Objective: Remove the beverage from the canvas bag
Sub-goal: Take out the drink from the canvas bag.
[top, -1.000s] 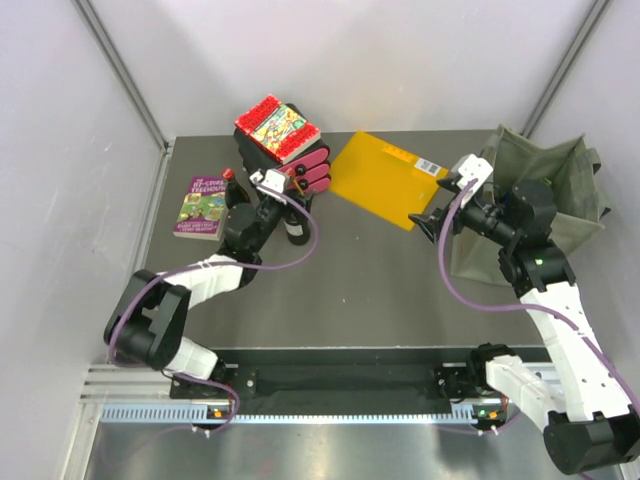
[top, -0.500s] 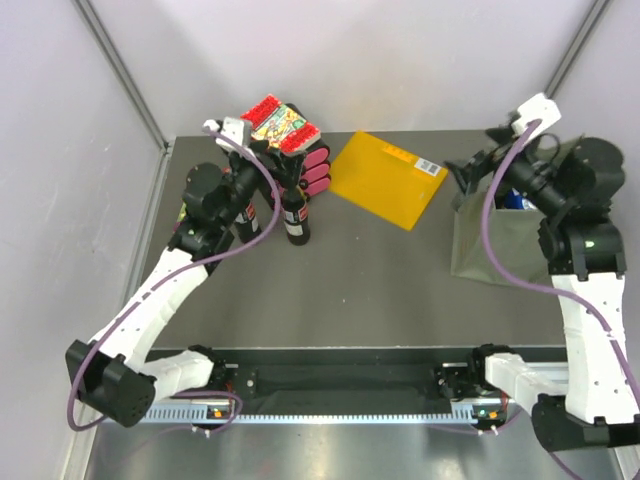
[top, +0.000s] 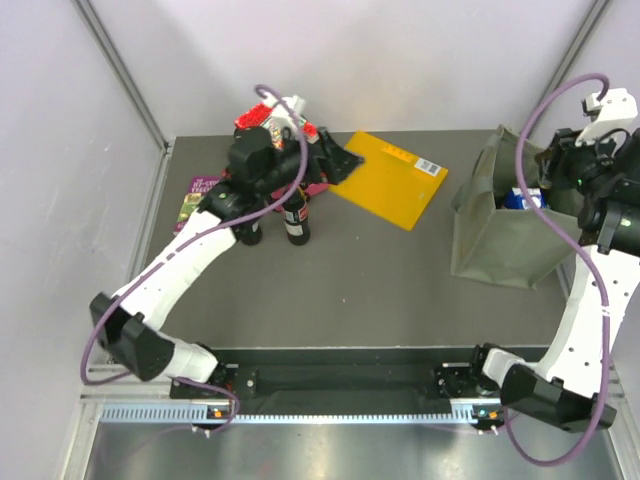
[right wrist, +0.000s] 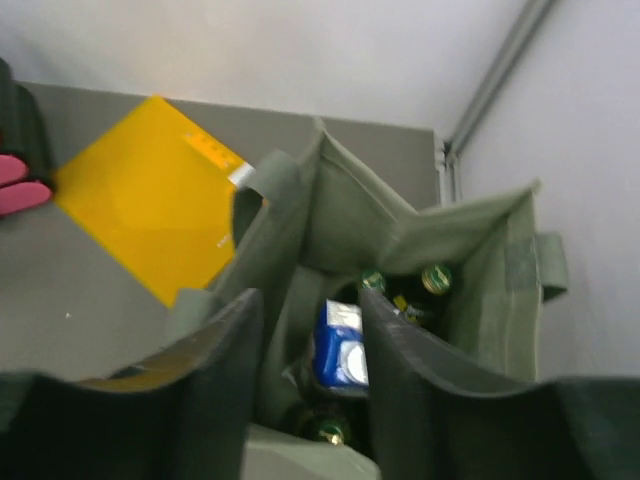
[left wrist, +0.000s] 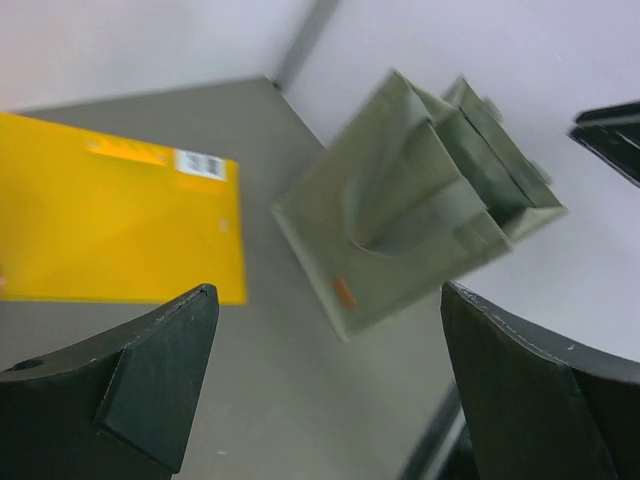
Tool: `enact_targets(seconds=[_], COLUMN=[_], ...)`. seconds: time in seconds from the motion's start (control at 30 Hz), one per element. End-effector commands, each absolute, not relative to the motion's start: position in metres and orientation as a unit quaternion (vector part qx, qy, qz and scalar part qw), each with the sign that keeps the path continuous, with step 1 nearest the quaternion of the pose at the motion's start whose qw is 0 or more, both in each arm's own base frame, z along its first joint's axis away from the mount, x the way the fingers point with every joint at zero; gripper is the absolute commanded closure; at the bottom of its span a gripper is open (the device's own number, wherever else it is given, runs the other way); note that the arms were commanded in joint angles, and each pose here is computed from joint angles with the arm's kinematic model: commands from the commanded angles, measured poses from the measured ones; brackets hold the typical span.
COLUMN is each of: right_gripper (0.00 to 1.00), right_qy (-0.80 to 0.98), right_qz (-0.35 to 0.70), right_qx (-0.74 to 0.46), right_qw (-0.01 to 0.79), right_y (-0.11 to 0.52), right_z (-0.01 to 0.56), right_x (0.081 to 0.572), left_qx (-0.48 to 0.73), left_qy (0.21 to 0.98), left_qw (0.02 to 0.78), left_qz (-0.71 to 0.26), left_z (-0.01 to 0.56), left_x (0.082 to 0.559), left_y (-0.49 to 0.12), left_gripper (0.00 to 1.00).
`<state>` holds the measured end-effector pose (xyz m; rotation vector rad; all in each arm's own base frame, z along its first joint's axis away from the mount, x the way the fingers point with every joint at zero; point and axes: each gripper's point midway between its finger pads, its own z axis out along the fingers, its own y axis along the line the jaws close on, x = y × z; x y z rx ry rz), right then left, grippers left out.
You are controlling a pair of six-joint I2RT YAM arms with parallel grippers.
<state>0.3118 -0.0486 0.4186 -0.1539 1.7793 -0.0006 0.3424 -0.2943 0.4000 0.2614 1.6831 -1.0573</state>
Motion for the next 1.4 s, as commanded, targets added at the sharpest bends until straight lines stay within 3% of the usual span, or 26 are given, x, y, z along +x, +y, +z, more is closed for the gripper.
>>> enact_targets(seconds=[0.0,0.1,0.63,1.37], right_gripper=[0.67,0.73,0.74,0.73], right_qy=[0.815,0.841,0.865,0.854], right_qz=[-0.023,-0.020,-0.009,0.032], right_qx=[-0.062,-0.069,-0.238,-0.311], right_qw=[0.575,0.536,0.441,0.415], right_y=[-0.073,-0.085,-0.061,-0.033], right_z=[0.399,0.374,0.289,0.247], right_x=[0.300,0.295,0.246,0.215], left_qx=[0.132,0.137,0.134,0.213], left_qy=[0.703,0.706,0.698,0.717], left_qw=[0.482,0.447,0.330,0.335], left_qz=[-0.506,-0.531,-0.621,-0.573], left_z=[0.408,0.396,0.364,0.318], left_x=[0.324,0.321,0.321,0.285], left_y=[-0.346,-0.377,-0.515,-0.609], left_gripper=[0.04,0.04,0.06,0.11])
